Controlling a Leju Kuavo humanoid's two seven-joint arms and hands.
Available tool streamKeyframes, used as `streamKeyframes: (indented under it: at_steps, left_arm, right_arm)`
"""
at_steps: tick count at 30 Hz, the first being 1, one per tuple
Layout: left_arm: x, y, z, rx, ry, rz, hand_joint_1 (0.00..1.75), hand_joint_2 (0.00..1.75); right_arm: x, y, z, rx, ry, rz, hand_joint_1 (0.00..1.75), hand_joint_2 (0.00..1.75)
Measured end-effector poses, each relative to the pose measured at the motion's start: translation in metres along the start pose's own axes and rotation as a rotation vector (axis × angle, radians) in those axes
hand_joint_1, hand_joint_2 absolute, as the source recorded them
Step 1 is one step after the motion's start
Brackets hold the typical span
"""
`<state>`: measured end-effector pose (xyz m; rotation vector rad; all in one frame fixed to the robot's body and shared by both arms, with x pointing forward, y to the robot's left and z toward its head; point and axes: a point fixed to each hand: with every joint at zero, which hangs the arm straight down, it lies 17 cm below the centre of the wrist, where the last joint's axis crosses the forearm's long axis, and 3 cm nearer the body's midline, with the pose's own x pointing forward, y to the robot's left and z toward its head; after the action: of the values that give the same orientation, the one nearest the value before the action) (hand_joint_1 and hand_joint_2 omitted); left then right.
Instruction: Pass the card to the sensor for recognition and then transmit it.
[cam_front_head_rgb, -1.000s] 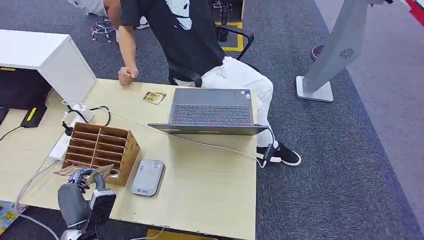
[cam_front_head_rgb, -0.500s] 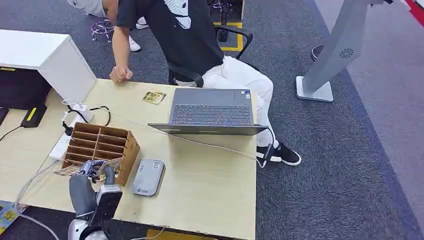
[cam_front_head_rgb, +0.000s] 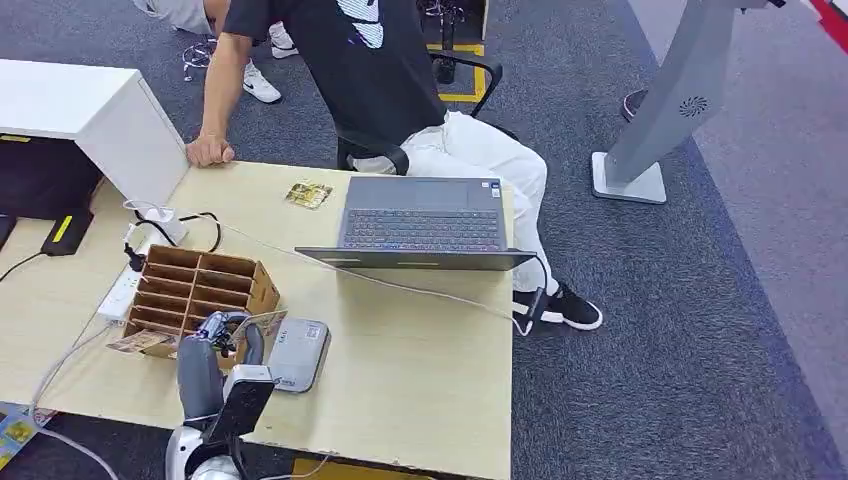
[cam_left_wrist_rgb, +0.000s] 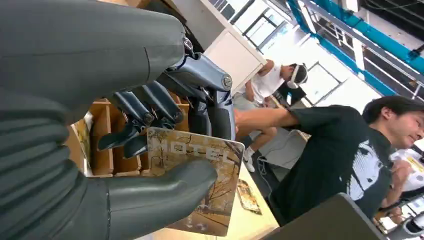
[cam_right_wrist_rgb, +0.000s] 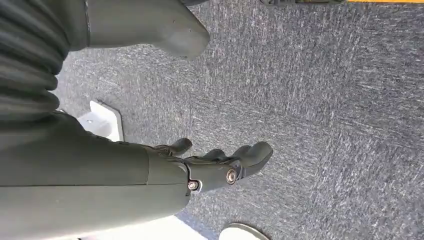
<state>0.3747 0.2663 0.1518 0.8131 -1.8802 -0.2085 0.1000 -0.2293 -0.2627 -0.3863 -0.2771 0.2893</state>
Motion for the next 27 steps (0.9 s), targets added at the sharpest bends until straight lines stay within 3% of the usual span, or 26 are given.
streamKeyframes:
  at_steps: [9, 27]
  left_arm:
    - [-0.038, -0.006, 0.011, -0.080, 0.117, -0.266, 1.75, 1.75]
    - [-0.054, -0.017, 0.024, -0.143, 0.094, -0.285, 1.75, 1.75]
  right_arm:
    - [-0.004, 0.001, 0.000, 0.001, 0.019, -0.008, 0.00, 1.75]
    - [0.001, 0.000, 0.000, 0.000, -0.011, 0.003, 0.00, 1.75]
